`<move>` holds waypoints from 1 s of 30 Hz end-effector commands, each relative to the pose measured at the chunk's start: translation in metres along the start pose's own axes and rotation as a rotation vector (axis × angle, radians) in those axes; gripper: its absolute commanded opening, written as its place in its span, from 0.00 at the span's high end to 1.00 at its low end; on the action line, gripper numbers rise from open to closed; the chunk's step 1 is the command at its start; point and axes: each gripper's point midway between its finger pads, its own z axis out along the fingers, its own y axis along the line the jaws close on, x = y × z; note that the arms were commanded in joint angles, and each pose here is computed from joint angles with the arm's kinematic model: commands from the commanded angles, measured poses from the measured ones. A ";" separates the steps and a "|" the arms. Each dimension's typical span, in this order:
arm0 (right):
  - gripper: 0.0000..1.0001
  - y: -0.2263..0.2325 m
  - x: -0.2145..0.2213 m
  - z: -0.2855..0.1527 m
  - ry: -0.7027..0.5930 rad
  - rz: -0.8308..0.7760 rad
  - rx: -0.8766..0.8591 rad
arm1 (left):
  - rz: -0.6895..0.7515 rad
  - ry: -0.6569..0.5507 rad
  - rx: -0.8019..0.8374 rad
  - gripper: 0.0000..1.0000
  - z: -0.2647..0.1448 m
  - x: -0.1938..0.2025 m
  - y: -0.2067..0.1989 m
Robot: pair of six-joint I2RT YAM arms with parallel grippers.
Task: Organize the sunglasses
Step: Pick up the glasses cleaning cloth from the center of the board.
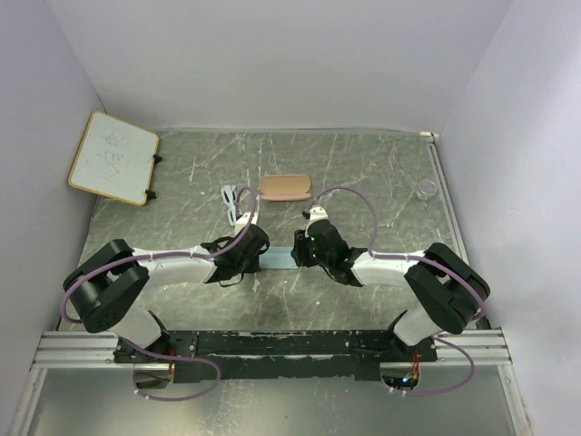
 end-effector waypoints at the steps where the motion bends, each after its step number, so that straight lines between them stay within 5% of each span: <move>1: 0.63 -0.002 -0.003 0.000 -0.019 0.008 0.006 | 0.012 0.020 0.023 0.77 0.001 0.000 -0.008; 5: 0.63 -0.002 -0.003 0.000 -0.018 0.006 0.005 | 0.014 0.016 0.023 0.76 0.000 -0.001 -0.009; 11: 0.63 -0.003 -0.003 0.000 -0.018 0.008 0.010 | 0.017 0.020 0.023 0.93 0.002 0.000 -0.010; 30: 0.70 -0.001 0.006 -0.021 0.064 0.097 0.028 | 0.027 0.017 0.070 0.93 0.002 -0.001 -0.018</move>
